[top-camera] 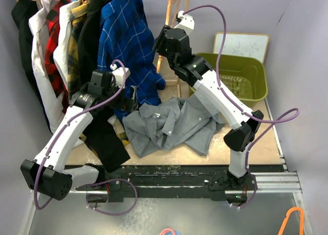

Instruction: Place the shirt on the hanger

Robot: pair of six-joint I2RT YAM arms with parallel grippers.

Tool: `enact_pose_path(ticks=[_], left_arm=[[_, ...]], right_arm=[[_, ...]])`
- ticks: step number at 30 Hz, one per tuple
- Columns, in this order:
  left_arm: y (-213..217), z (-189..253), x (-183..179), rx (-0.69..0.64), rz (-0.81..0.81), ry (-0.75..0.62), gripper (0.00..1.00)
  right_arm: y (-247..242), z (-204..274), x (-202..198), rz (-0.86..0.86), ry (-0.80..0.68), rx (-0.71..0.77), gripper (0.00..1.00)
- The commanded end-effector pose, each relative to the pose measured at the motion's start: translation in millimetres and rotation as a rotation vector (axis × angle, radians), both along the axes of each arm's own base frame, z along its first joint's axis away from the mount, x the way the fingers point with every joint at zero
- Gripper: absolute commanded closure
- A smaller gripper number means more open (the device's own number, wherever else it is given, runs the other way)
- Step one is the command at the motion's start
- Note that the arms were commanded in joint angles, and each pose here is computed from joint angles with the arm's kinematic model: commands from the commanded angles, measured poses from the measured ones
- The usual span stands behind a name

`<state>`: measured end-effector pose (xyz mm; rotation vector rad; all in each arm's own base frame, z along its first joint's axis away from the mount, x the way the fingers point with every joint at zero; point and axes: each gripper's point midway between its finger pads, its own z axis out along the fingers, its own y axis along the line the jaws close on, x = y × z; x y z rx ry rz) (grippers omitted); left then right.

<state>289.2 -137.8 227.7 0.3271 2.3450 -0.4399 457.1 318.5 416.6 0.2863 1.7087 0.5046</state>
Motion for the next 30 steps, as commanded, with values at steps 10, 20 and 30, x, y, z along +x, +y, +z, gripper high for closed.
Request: enact_pose_path(ticks=[10,20,30], left_arm=[[-4,11,-2,-0.033,-0.024,-0.052,0.01],[-16,-4,-12,0.074,-0.111,-0.040,0.01],[-51,-16,4,0.062,-0.041,0.097,0.01]], right_arm=[[-9,55,-29,0.122,-0.164,-0.113,1.00],[-25,100,-58,0.174,-0.339,-0.165,1.00],[-55,84,-98,0.229,-0.382,-0.288,1.00]])
